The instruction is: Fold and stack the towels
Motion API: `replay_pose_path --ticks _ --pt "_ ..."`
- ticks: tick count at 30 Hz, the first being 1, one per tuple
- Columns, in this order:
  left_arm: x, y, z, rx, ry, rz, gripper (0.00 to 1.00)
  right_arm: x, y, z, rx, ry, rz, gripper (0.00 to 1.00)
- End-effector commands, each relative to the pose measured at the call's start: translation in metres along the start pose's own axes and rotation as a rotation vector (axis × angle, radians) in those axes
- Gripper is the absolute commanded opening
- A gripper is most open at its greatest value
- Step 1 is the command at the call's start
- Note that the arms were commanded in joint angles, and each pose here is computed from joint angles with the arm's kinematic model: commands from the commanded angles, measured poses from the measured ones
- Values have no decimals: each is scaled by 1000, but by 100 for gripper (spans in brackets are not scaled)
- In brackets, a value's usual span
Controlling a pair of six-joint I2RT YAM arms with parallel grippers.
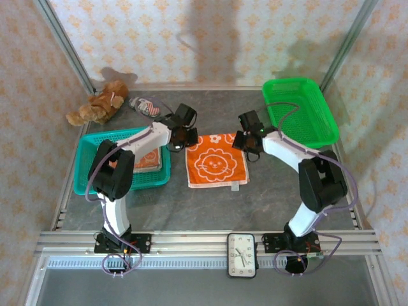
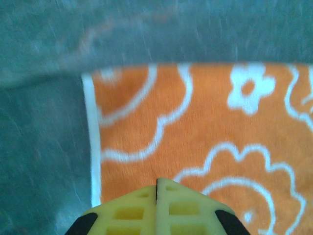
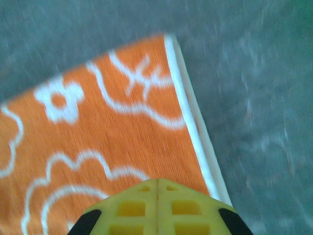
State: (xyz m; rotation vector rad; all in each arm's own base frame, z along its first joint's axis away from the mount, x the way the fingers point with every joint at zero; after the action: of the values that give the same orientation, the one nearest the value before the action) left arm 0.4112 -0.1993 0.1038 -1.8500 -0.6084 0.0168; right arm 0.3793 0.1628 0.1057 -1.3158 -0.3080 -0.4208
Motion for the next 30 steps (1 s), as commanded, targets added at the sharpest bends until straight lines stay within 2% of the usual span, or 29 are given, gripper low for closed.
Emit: replay_pose_path --ticks 1,6,14,18,21,22,24,27,30 --pt "12 23 21 103 4 14 1 14 20 -13 -63 -8 23 0" --pt "28 41 22 129 17 16 1 40 45 -8 -51 -31 49 0" --pt "28 67 34 194 24 29 1 42 81 -31 -110 -24 109 0" --pt "29 65 34 192 24 32 1 34 91 -38 -117 -25 142 0" --pt "38 52 27 168 25 5 3 36 85 -38 -111 -26 129 0" --pt "41 47 26 164 24 -6 5 40 81 -36 -106 -28 115 0" --pt "47 39 24 160 26 -28 13 48 71 -32 -96 -34 85 6" --pt "52 35 25 161 20 -43 23 60 58 -30 -100 -45 45 19" --pt "55 37 28 169 12 -41 38 66 54 -28 -102 -54 33 26"
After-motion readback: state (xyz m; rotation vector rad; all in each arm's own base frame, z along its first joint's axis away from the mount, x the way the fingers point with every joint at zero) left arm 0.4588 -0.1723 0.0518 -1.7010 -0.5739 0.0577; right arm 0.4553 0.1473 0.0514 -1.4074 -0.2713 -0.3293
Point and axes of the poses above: each hand's point on the last joint's axis, 136 mm out from that joint toward the fingers, its own y axis out along the fingers, its own z axis along the line the jaws close on, x = y × z, the point moved 2 cm from there along -y, back along the fingers, and after that the axes turned 11 degrees about -y, right-handed, at the moved point
